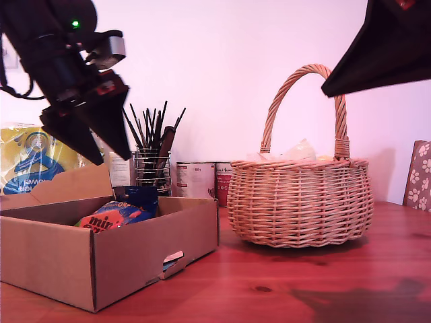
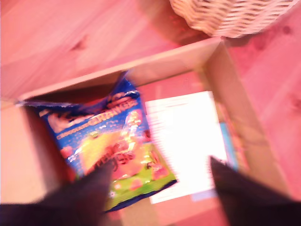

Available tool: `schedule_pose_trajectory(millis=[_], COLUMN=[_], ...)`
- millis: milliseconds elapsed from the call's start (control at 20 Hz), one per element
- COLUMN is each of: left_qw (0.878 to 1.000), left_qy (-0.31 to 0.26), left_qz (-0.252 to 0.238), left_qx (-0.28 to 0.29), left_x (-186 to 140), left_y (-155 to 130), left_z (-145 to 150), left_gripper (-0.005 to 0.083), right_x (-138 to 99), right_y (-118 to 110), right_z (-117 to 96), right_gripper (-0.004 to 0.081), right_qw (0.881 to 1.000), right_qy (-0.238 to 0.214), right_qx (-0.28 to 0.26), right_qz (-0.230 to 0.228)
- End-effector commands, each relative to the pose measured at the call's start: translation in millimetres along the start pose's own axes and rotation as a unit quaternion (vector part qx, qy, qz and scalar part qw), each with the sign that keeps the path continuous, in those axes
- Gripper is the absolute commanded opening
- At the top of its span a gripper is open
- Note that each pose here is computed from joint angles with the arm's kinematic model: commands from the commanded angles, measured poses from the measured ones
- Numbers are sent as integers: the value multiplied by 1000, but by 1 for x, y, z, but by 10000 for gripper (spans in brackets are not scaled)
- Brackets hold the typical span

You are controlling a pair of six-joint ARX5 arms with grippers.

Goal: Move the bags of Easter eggs from the cardboard box on the left into the woven basket on the right side.

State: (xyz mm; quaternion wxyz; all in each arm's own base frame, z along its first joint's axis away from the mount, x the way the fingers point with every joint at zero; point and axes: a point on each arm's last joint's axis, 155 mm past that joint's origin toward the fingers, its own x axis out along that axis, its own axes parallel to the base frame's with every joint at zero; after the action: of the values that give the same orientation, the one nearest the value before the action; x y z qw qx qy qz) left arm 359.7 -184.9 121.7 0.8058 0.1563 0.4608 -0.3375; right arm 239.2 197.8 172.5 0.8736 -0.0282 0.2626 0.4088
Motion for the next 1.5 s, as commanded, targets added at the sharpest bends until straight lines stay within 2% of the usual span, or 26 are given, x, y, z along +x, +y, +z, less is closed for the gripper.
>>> schedule_pose_trajectory(millis=[0,200,450,800,1150,1350,1450], left_qw=[1000,999,993,985,980,979,979], left_qy=[3,-18,-16,33,82,94,97], left_qz=[19,41,88,126,134,132,132], left_qx=[-13,-9,-74,-114,-121,-121,-122], left_x=[11,15,29,70,110,118,117], left_y=[1,-7,1,19,25,25,25], left_z=[2,19,21,-5,-34,-41,-43], left_gripper=[793,793,793,793,793,792,764], right_x=[4,6,6,6,6,6,6], right_y=[-2,-3,-3,-3,-3,-3,-3], right_z=[-11,-12,-12,-12,-12,-12,-12], right_gripper=[-5,-6,-6,-5,-5,-5,-5], right_qw=[1000,1000,1000,1000,1000,1000,1000], right_qy=[11,14,15,15,15,15,15], right_qx=[5,7,7,7,7,7,7], right_qz=[-1,-1,-1,0,-1,-1,-1])
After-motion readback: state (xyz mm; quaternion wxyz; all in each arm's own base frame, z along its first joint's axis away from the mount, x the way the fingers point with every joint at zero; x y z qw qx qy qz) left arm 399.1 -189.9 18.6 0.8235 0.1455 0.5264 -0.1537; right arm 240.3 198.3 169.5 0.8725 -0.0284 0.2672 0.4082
